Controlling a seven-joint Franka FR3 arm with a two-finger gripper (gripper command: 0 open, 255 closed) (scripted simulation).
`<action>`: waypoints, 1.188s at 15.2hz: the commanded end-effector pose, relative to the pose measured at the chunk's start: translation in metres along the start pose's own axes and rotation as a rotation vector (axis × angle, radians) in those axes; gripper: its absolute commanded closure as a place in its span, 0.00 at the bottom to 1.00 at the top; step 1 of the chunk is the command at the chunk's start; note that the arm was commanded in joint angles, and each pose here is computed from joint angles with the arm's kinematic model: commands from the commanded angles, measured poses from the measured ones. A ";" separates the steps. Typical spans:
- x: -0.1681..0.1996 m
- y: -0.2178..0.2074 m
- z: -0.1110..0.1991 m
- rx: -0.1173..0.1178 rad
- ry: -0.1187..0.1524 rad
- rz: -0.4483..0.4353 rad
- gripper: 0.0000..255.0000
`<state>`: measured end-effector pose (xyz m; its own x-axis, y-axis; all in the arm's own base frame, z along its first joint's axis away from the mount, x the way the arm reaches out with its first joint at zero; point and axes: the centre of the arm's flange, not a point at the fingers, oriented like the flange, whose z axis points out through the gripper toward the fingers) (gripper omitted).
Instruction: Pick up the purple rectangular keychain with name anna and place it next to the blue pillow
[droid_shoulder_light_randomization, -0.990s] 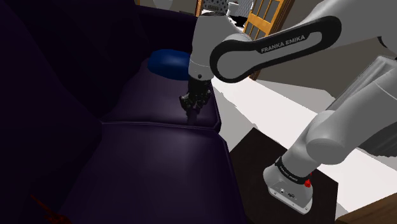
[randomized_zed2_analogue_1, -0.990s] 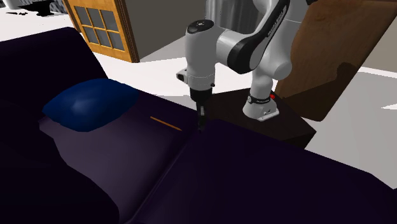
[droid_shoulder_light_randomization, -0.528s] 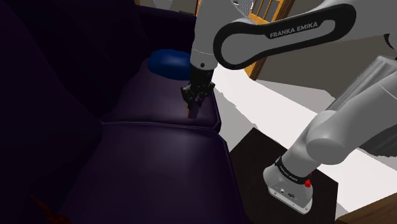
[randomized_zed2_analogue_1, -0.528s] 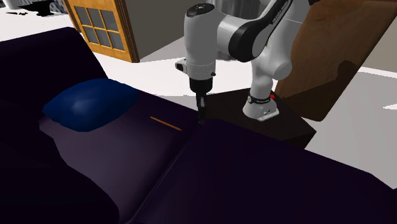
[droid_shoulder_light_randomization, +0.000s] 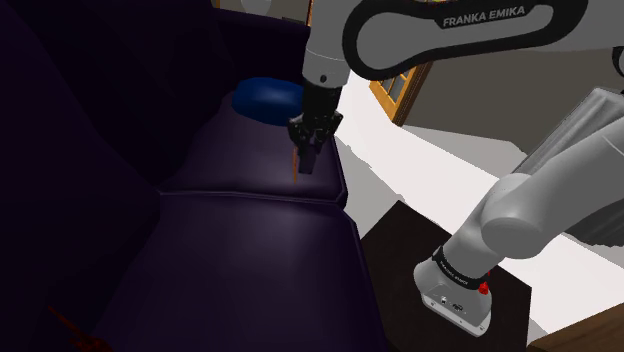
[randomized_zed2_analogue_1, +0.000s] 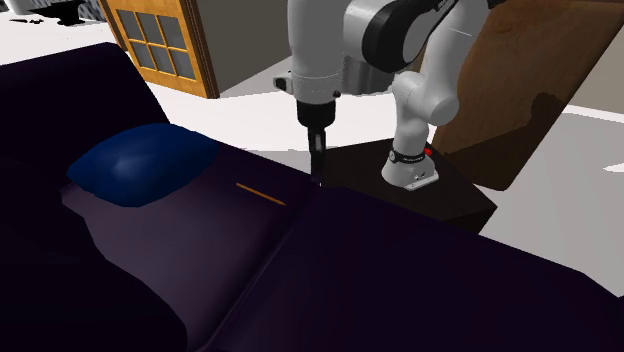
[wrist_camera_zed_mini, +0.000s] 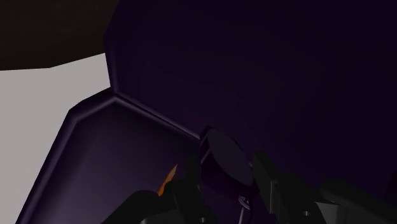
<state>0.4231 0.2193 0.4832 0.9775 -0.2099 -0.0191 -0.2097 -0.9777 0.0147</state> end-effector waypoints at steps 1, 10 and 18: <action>-0.001 0.000 -0.009 0.000 0.000 0.000 1.00; 0.011 0.004 -0.049 0.000 0.000 0.000 1.00; 0.112 0.036 -0.051 0.000 0.000 0.000 1.00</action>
<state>0.5153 0.1700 0.5331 0.9775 -0.2101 -0.0200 -0.2099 -0.9776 0.0148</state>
